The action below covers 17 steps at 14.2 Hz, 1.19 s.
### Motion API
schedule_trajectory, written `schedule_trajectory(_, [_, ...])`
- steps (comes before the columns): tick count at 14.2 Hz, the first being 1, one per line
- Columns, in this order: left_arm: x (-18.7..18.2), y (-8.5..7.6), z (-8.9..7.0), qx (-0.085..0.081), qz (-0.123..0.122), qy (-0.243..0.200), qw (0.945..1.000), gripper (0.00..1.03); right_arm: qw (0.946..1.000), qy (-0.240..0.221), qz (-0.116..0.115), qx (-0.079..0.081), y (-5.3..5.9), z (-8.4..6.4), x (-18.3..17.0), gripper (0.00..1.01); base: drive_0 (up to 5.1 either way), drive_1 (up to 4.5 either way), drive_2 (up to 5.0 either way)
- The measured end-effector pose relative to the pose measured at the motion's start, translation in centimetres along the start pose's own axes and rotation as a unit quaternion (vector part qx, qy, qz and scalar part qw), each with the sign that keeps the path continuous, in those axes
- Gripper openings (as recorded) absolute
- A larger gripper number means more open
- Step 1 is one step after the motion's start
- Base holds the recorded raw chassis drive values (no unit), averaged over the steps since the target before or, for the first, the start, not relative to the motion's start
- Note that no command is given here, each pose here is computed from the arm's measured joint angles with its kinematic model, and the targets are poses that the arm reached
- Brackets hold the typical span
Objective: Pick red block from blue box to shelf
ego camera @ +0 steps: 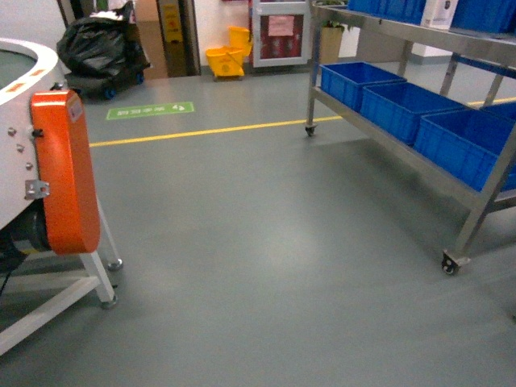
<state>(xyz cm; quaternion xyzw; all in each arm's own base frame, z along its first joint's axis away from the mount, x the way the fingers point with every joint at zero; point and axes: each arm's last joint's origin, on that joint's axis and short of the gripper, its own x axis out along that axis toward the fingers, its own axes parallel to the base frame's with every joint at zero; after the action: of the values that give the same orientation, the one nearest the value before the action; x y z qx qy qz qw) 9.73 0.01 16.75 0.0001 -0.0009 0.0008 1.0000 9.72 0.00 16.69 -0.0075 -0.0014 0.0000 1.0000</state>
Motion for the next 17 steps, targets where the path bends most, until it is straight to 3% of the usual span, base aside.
schedule_trajectory(17, [0.0, 0.0, 0.0, 0.0, 0.0, 0.0, 1.0, 0.98, 1.0, 0.0, 0.0, 0.0, 0.0, 0.0, 0.0, 0.28, -1.5, -1.54, -1.5])
